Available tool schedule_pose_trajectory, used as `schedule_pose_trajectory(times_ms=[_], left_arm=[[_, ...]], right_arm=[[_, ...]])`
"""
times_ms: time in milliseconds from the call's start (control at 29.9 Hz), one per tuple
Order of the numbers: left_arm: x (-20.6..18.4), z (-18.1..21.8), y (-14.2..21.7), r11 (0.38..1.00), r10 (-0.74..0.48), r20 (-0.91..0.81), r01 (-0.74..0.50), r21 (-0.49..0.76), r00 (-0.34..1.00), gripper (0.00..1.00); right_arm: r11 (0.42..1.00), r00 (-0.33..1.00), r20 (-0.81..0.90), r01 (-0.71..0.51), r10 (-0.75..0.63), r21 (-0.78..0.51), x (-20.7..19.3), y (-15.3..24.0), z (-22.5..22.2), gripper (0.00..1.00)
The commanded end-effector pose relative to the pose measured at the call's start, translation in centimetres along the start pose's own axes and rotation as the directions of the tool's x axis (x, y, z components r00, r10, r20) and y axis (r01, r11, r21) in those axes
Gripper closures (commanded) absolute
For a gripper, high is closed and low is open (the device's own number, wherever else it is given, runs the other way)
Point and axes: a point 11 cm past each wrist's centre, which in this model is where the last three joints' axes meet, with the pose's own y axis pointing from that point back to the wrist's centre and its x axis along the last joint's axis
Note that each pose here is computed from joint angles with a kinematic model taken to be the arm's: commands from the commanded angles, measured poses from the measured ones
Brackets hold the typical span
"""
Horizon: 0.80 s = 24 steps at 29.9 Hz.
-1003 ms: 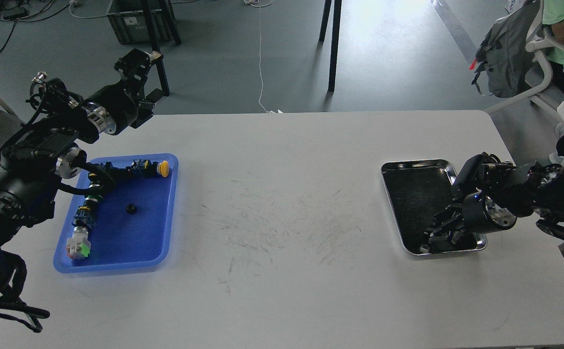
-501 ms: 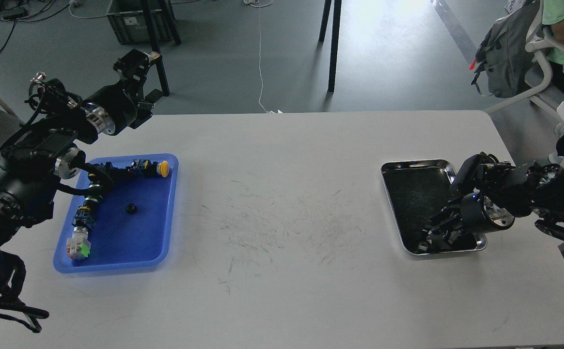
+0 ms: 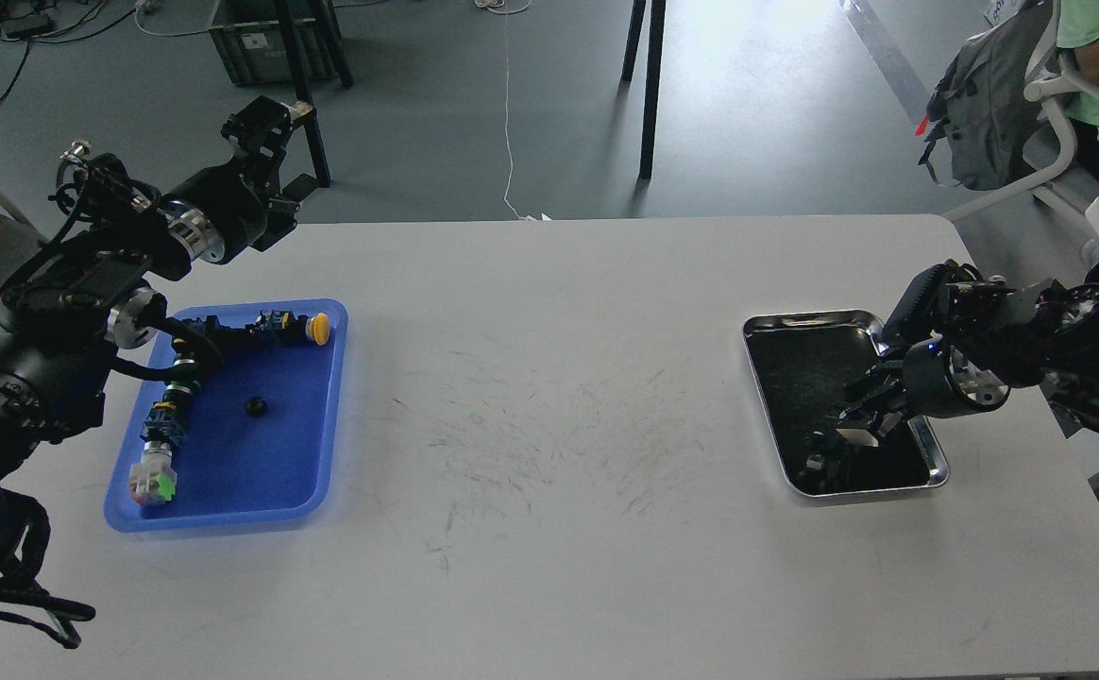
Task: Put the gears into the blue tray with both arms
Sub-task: 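Grasp another black part in the metal tray with the right gripper, then lift the black part and carry it toward the blue tray with the right gripper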
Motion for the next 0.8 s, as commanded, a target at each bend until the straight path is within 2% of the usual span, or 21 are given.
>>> schedule_pose_trajectory(times_ms=[0, 134, 401, 501, 602, 769], left_arm=[[0.0, 0.1, 0.0, 1.0, 0.001, -0.002, -0.001, -0.003, 1.0, 0.01], [0.1, 0.2, 0.0, 1.0, 0.004, -0.003, -0.004, -0.007, 1.0, 0.01], [2.0, 1.0, 0.7, 0.998, 0.05, -0.024, -0.051, -0.032, 0.998, 0.01], [2.3, 1.0, 1.0, 0.998, 0.059, -0.025, -0.06, -0.032, 0.998, 0.01], [2.6, 1.1, 1.1, 0.997, 0.067, -0.034, -0.069, -0.039, 0.997, 0.01], [3.5, 1.2, 1.6, 0.995, 0.085, -0.032, -0.086, -0.04, 0.996, 0.01]], right_arm=[[0.992, 0.993, 0.023, -0.116, 0.117, -0.043, 3.7, 0.0, 1.3, 0.98], [0.962, 0.962, 0.037, -0.269, 0.271, -0.051, 8.7, -0.7, 1.1, 0.98], [0.889, 0.889, 0.006, -0.457, 0.457, 0.013, 15.2, -2.9, -2.4, 0.98], [0.814, 0.816, 0.022, -0.578, 0.578, 0.049, 17.6, -3.1, -4.2, 0.98], [0.705, 0.712, 0.05, -0.7, 0.7, 0.112, 21.1, -3.6, -7.8, 0.98], [0.633, 0.651, 0.089, -0.756, 0.754, 0.166, 22.0, -4.9, -11.3, 0.98]])
